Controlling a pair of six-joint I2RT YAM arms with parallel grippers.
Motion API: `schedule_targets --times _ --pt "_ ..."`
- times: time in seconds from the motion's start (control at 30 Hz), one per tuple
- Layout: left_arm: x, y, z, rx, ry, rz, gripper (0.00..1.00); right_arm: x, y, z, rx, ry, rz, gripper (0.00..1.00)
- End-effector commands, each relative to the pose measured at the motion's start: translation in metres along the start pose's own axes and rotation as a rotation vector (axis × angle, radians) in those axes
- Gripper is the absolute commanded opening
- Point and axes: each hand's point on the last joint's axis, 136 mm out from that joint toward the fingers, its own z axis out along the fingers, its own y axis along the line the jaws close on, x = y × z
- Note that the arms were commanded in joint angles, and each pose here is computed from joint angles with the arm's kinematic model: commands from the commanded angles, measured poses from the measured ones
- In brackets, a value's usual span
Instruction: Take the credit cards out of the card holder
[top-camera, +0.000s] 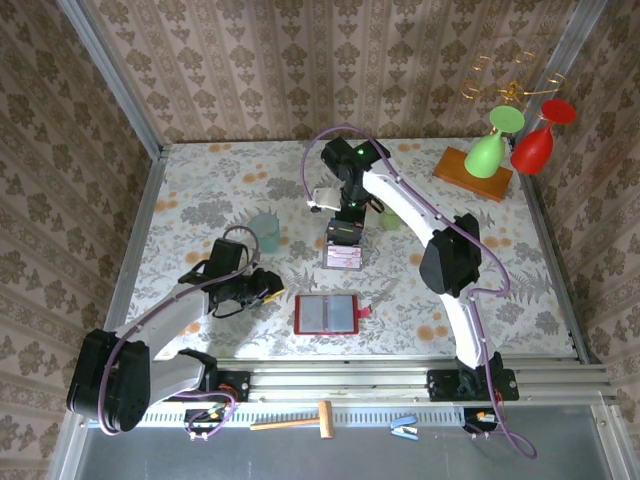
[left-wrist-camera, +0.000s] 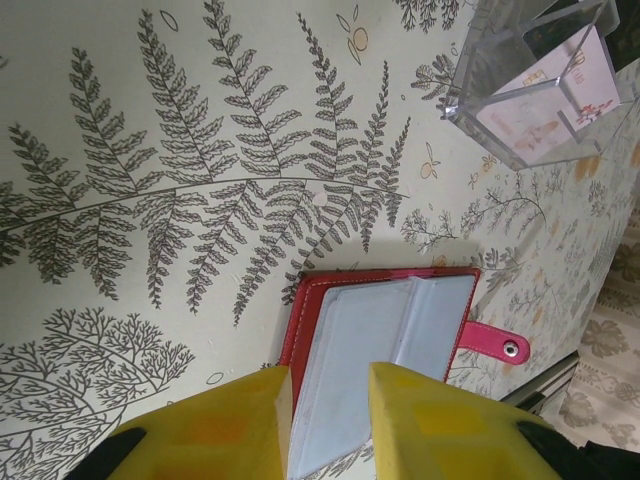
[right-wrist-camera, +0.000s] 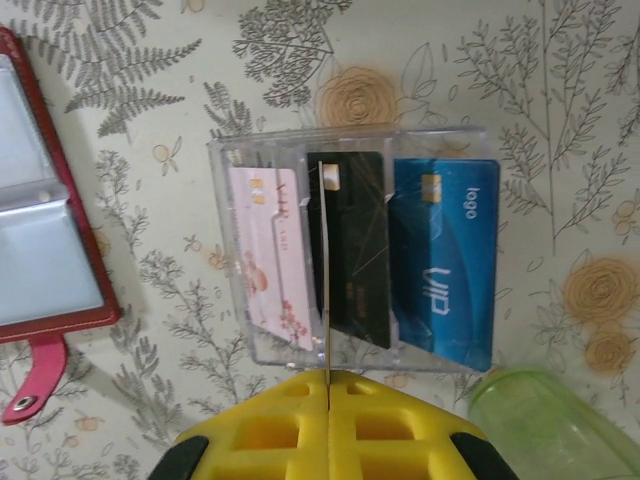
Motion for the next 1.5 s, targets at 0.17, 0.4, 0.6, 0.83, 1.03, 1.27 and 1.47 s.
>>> schedule_targets --times 0.17,0.4,0.6,0.83,1.03,1.27,1.47 --pt "-0.005 -0.002 -0.001 0.002 0.011 -0.002 0.27 0.009 -0.009 0.016 -0.050 0.075 -0.041 0.00" --pt "-0.006 0.002 0.000 -0.006 0.011 -0.016 0.28 0.012 -0.015 0.035 -0.079 0.100 -0.036 0.00" --pt "-0.007 0.004 0.000 -0.007 0.014 -0.026 0.28 0.011 -0.006 0.048 -0.139 0.099 -0.029 0.00" --pt "-0.008 0.006 0.002 -0.009 0.018 -0.027 0.27 0.011 0.000 0.052 -0.178 0.099 -0.013 0.06" --pt "-0.009 0.005 0.003 -0.004 0.020 -0.029 0.28 0.006 -0.010 0.034 -0.104 0.066 -0.006 0.17" --pt "-0.011 0.001 0.004 0.013 0.018 -0.024 0.27 0.006 -0.014 0.013 -0.038 0.063 0.030 0.19" --pt "-0.012 -0.004 0.007 0.034 0.027 -0.015 0.27 -0.001 -0.007 0.001 0.005 0.020 0.071 0.20"
